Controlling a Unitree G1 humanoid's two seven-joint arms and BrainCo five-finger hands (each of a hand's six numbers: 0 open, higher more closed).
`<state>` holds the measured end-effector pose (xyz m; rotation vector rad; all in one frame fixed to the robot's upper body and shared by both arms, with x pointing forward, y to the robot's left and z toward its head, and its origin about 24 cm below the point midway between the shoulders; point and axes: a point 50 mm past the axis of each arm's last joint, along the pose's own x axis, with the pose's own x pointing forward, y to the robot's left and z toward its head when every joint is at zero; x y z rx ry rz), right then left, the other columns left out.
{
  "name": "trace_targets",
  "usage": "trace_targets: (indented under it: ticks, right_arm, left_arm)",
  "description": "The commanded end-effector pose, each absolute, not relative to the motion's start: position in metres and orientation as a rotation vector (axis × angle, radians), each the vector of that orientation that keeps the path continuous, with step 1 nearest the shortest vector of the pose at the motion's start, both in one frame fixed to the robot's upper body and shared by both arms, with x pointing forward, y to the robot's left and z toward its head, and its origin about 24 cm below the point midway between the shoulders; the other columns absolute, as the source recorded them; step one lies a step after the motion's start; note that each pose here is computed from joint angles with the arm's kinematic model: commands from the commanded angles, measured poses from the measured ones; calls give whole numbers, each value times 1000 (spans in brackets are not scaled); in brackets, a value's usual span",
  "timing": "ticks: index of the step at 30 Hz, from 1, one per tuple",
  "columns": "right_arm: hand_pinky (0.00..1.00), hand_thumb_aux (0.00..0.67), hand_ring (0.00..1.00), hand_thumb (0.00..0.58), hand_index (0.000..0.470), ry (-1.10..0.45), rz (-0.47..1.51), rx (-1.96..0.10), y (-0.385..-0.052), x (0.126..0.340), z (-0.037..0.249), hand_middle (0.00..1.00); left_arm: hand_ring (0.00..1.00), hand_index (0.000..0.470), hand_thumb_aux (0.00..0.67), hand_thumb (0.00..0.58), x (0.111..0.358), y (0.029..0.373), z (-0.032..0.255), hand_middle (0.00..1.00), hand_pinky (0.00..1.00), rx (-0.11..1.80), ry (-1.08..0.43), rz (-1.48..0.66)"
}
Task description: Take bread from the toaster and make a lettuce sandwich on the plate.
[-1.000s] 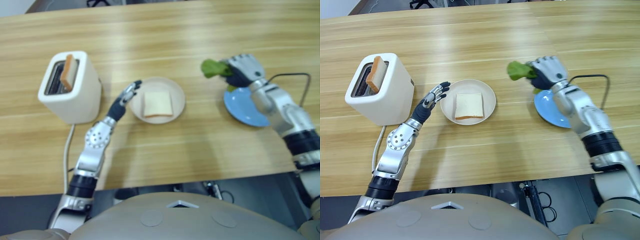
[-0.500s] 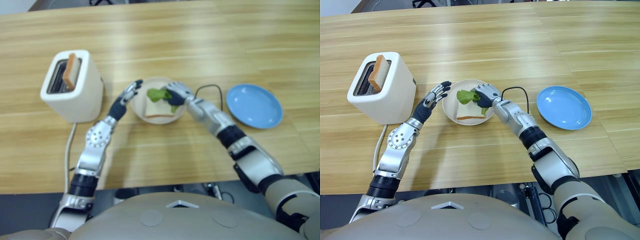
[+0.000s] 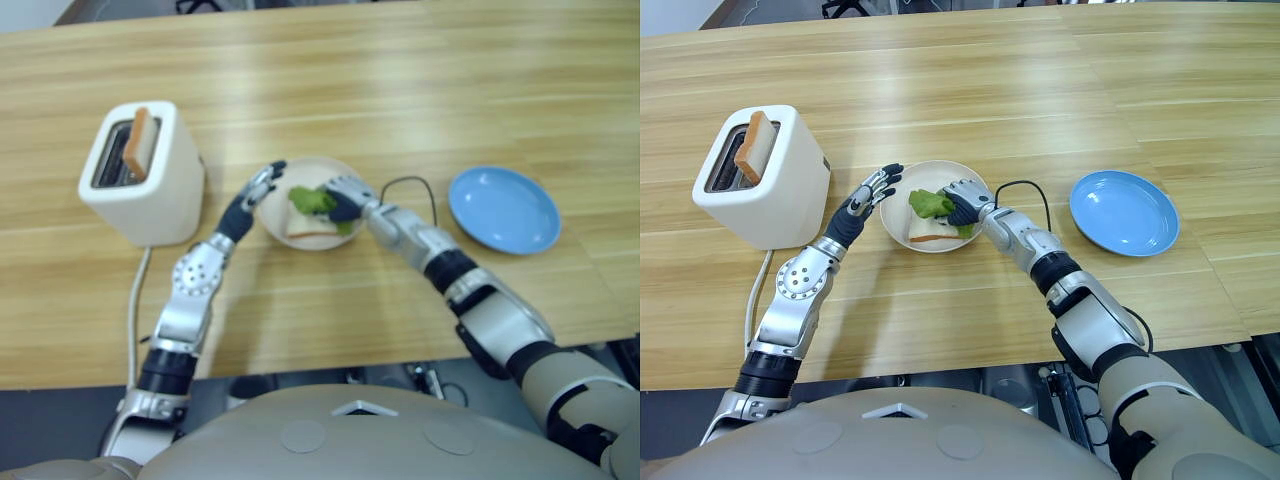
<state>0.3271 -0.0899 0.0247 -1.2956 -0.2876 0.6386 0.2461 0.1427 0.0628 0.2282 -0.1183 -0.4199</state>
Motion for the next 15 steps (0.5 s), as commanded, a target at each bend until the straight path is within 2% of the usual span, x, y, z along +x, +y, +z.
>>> trace_targets:
  ticks: [1, 15]
  right_arm:
    - [0, 0, 0, 0, 0, -292, 645, -1309, -92, 324, 25, 0]
    - [0, 0, 0, 0, 0, -351, 610, -1325, -95, 322, 44, 0]
  left_arm:
    - [0, 0, 0, 0, 245, 143, 58, 0, 0, 235, -90, -422]
    - [0, 0, 0, 0, 246, 144, 58, 0, 0, 239, -89, -420]
